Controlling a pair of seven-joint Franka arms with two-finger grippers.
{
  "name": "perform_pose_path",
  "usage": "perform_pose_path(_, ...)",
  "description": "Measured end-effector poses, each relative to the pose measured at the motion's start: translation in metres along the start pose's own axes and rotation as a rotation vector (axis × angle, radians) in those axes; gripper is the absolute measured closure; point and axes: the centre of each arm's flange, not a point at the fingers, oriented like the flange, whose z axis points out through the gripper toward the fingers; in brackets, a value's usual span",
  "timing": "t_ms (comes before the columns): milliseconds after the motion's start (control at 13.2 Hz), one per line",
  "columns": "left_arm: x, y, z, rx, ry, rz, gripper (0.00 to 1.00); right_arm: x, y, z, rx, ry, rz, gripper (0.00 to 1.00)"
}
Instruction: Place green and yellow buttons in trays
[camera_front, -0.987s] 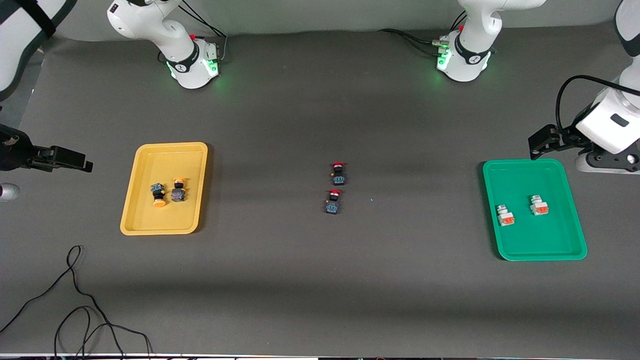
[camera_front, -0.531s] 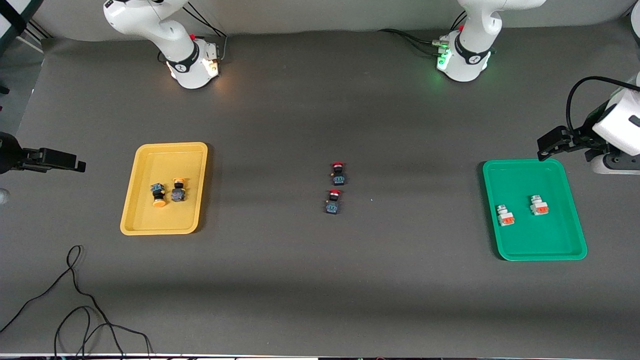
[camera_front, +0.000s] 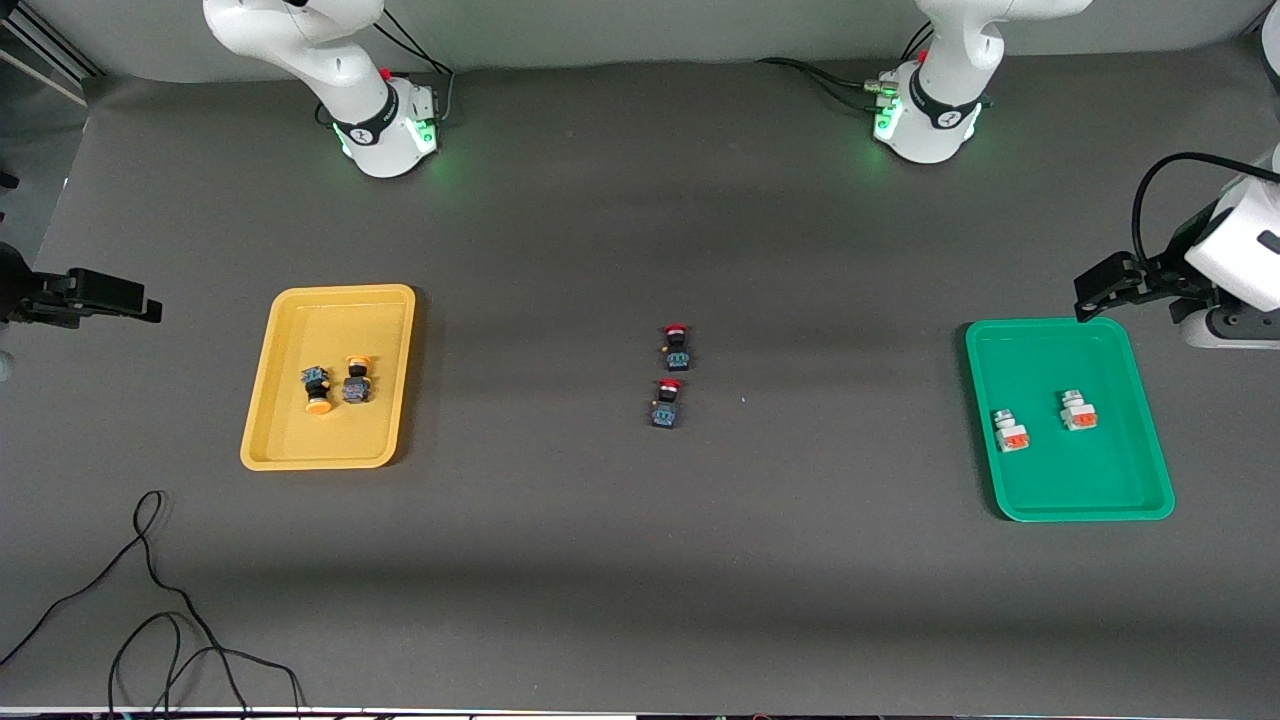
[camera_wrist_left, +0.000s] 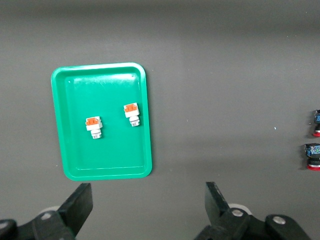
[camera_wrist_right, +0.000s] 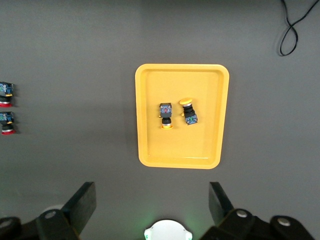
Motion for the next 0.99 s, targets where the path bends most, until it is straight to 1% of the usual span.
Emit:
perform_pose_path(152, 0.000, 0.000, 0.000, 0.001, 0.000, 0.000, 0.00, -0.005, -0.006, 0.000, -0.034, 0.025, -0.024, 0.00)
perform_pose_path(379, 0.000, 0.000, 0.000, 0.001, 0.000, -0.001, 0.00, -0.022, -0.008, 0.007, -0.035, 0.077, -0.041, 0.00)
perform_pose_path(531, 0.000, 0.000, 0.000, 0.001, 0.000, -0.001, 0.00, -0.038, -0.011, 0.015, -0.041, 0.082, -0.052, 0.00)
perform_pose_path(683, 0.000, 0.000, 0.000, 0.001, 0.000, -0.001, 0.00, -0.050, -0.031, 0.020, -0.057, 0.082, -0.026, 0.00)
perform_pose_path(835, 0.000, 0.000, 0.000, 0.001, 0.000, -0.001, 0.00, -0.053, -0.056, 0.024, -0.065, 0.081, -0.007, 0.00)
perform_pose_path(987, 0.000, 0.000, 0.000, 0.001, 0.000, -0.001, 0.00, -0.051, -0.062, 0.027, -0.067, 0.085, -0.007, 0.00)
